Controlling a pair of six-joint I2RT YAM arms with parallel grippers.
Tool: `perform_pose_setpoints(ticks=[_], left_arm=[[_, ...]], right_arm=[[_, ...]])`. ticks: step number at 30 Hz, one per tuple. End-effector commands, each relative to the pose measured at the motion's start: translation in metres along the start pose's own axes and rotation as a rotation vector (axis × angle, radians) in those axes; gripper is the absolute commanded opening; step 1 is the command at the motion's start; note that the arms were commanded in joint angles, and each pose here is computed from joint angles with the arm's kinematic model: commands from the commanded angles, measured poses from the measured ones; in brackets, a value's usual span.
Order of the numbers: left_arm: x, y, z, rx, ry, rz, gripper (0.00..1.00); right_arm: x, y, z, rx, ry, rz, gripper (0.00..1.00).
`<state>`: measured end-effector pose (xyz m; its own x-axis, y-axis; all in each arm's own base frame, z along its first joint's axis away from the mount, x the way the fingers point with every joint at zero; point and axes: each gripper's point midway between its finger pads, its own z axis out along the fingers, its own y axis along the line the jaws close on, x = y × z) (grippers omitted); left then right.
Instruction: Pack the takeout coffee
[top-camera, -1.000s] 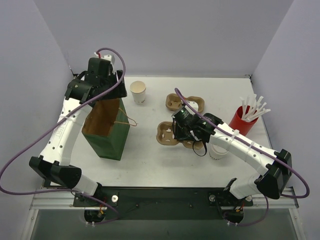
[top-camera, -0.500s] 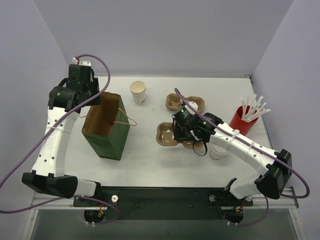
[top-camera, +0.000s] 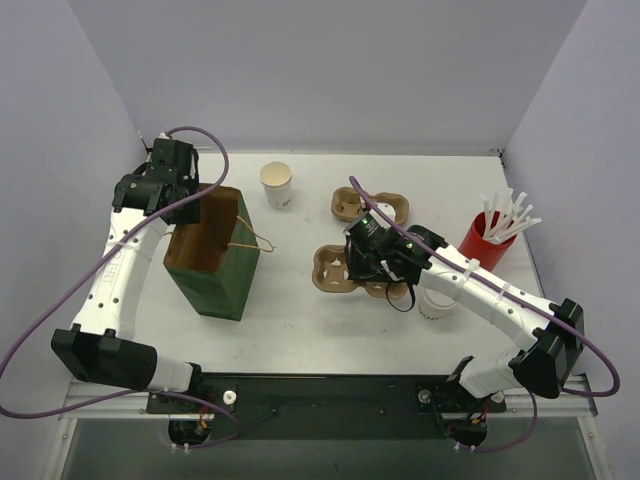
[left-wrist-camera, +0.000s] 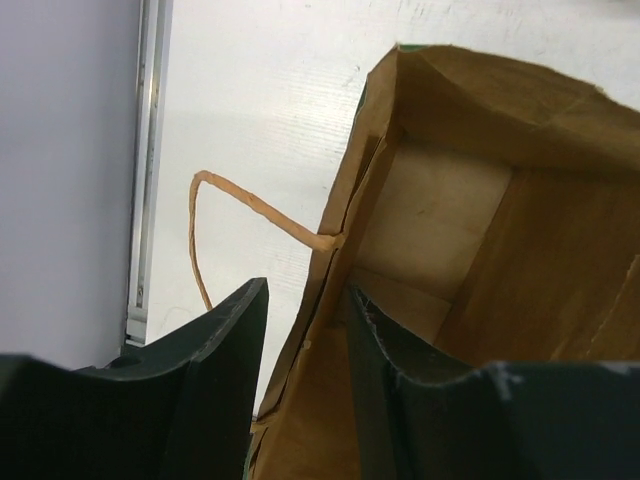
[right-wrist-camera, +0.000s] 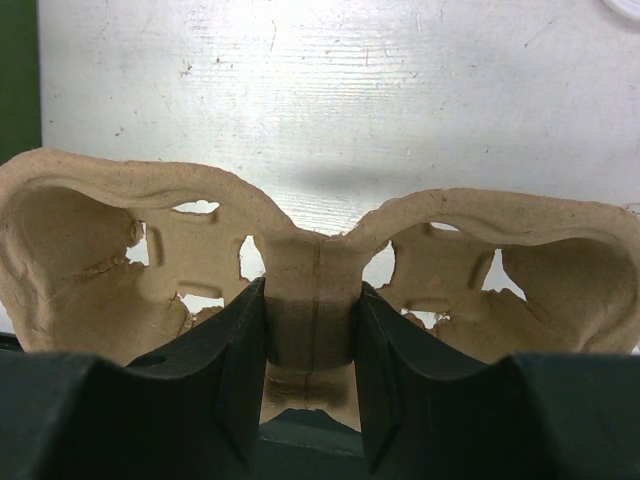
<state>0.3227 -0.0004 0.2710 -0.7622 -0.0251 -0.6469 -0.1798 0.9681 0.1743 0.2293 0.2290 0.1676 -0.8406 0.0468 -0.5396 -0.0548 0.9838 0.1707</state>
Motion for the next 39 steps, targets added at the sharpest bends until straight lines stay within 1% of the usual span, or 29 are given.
perform_pose_setpoints(ticks=[1, 3, 6, 7, 9, 10, 11, 13, 14, 17, 18, 21, 22, 24, 25, 26, 27, 29, 30, 32, 36, 37, 39], left_arm=[[0.002, 0.005, 0.001, -0.011, -0.01, 0.005, 0.46], [0.008, 0.003, 0.005, -0.007, 0.007, 0.014, 0.46], [0.011, 0.002, 0.005, 0.0, 0.002, 0.002, 0.41], [0.011, 0.002, 0.005, 0.0, -0.001, 0.0, 0.34], [0.008, 0.004, 0.002, -0.005, -0.013, -0.003, 0.27], [0.0, 0.006, -0.005, -0.007, -0.039, -0.01, 0.25], [-0.004, 0.006, -0.009, -0.006, -0.052, -0.008, 0.14], [-0.019, 0.003, -0.023, 0.019, -0.093, 0.009, 0.02], [-0.024, -0.002, -0.03, 0.033, -0.113, 0.027, 0.0], [-0.033, -0.033, -0.053, 0.104, -0.162, 0.125, 0.0], [-0.029, -0.051, -0.059, 0.142, -0.158, 0.175, 0.0], [-0.023, -0.075, -0.063, 0.192, -0.155, 0.224, 0.0], [-0.018, -0.087, -0.064, 0.212, -0.154, 0.254, 0.0], [-0.007, -0.1, -0.058, 0.211, -0.132, 0.296, 0.0], [0.0, -0.112, -0.061, 0.228, -0.135, 0.337, 0.0], [0.003, -0.117, -0.06, 0.226, -0.134, 0.356, 0.0], [0.008, -0.122, -0.057, 0.216, -0.131, 0.374, 0.0], [0.015, -0.137, -0.06, 0.243, -0.134, 0.404, 0.0], [0.018, -0.142, -0.061, 0.251, -0.136, 0.413, 0.0], [0.022, -0.151, -0.066, 0.271, -0.144, 0.427, 0.0], [0.019, -0.161, -0.075, 0.319, -0.166, 0.416, 0.0], [0.017, -0.162, -0.079, 0.333, -0.174, 0.414, 0.0], [0.014, -0.165, -0.084, 0.353, -0.184, 0.407, 0.0]], right_arm=[[0.002, -0.008, -0.01, 0.013, 0.002, -0.014, 0.27], [0.005, -0.009, -0.009, 0.016, 0.009, -0.016, 0.27], [0.005, -0.011, -0.011, 0.018, 0.009, -0.016, 0.27], [0.005, -0.011, -0.011, 0.021, 0.008, -0.017, 0.27], [0.004, -0.012, -0.012, 0.02, 0.005, -0.016, 0.27], [0.004, -0.012, -0.012, 0.022, 0.003, -0.016, 0.27], [0.002, -0.013, -0.014, 0.021, -0.002, -0.015, 0.27], [-0.003, -0.012, -0.017, 0.021, -0.02, -0.013, 0.27], [-0.005, -0.013, -0.022, 0.018, -0.033, -0.017, 0.27], [-0.021, -0.012, -0.036, -0.002, -0.094, -0.045, 0.27], [-0.026, -0.012, -0.041, -0.01, -0.116, -0.055, 0.27], [-0.044, -0.014, -0.062, -0.05, -0.225, -0.09, 0.26], [-0.05, -0.016, -0.076, -0.086, -0.272, -0.087, 0.26], [-0.055, -0.011, -0.084, -0.152, -0.335, -0.113, 0.24], [-0.059, -0.011, -0.101, -0.207, -0.388, -0.114, 0.24], [-0.065, -0.001, -0.109, -0.281, -0.43, -0.112, 0.24], [-0.061, 0.0, -0.109, -0.308, -0.447, -0.144, 0.24], [-0.07, 0.01, -0.132, -0.42, -0.54, -0.141, 0.24], [-0.064, 0.017, -0.134, -0.475, -0.539, -0.177, 0.24], [-0.069, 0.028, -0.149, -0.548, -0.578, -0.195, 0.24], [-0.069, 0.057, -0.177, -0.718, -0.605, -0.271, 0.24], [-0.069, 0.068, -0.188, -0.786, -0.618, -0.297, 0.24], [-0.071, 0.077, -0.197, -0.84, -0.634, -0.306, 0.24]])
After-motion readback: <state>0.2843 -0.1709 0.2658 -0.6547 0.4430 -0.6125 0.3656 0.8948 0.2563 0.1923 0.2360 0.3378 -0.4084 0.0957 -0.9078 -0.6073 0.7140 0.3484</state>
